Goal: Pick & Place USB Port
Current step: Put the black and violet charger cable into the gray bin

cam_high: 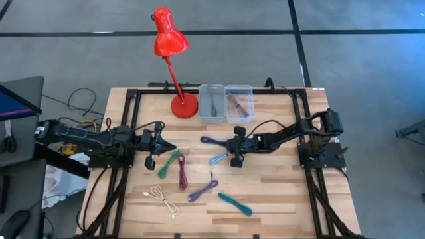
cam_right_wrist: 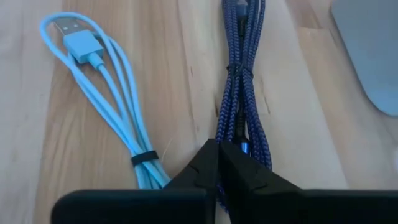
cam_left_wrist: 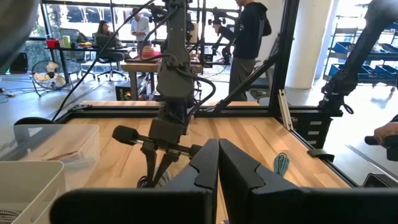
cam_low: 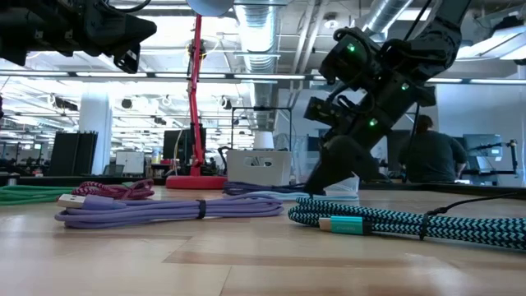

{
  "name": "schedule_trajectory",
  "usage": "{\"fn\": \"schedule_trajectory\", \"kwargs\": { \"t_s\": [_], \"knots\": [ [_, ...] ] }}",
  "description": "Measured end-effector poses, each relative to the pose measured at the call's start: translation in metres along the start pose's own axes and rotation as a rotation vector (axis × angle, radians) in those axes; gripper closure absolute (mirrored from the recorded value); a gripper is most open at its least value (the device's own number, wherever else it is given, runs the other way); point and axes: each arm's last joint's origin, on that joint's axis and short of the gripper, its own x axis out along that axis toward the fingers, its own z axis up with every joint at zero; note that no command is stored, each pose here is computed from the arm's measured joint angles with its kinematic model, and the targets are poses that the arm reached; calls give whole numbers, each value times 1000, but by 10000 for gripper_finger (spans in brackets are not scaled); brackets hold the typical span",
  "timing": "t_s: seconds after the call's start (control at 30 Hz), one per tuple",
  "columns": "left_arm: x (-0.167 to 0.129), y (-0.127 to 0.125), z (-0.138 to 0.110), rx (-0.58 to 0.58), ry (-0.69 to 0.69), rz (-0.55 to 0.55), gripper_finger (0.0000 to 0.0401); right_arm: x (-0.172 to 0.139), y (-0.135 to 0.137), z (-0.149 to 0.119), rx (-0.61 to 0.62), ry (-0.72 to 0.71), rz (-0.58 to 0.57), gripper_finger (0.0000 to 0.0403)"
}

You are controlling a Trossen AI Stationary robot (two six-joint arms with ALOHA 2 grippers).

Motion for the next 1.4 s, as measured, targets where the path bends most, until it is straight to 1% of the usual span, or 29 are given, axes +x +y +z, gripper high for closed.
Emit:
{"fn": "schedule_trajectory", "kwargs": {
  "t_s": [0.17,0.33,0.43,0.57,0.67,0.87,1.03,1.13,1.23,1.33,1.4],
  "knots": [
    [0,0,0,0,0,0,389,0,0,1,0,-12,0,400],
    [0,0,0,0,0,0,389,-4,-1,9,5,-77,0,402],
    [0,0,0,0,0,0,389,-13,-4,16,9,-113,-5,402],
    [0,0,0,0,1,0,389,-29,-15,28,13,-178,-23,402],
    [0,0,0,0,1,0,389,-40,-26,36,41,-222,-46,403],
    [0,0,0,0,1,0,389,-58,-53,44,87,-285,-119,403],
    [0,0,0,0,1,0,389,-61,-74,48,158,-275,-251,403],
    [0,0,0,0,1,0,389,-60,-85,60,186,-287,-277,403],
    [0,0,0,0,1,0,389,-55,-93,72,197,-262,-316,403],
    [0,0,0,-3,1,0,389,-47,-101,85,229,-208,-364,403],
    [0,0,-1,-14,3,0,389,-38,-104,89,254,-163,-365,403]
  ]
}}
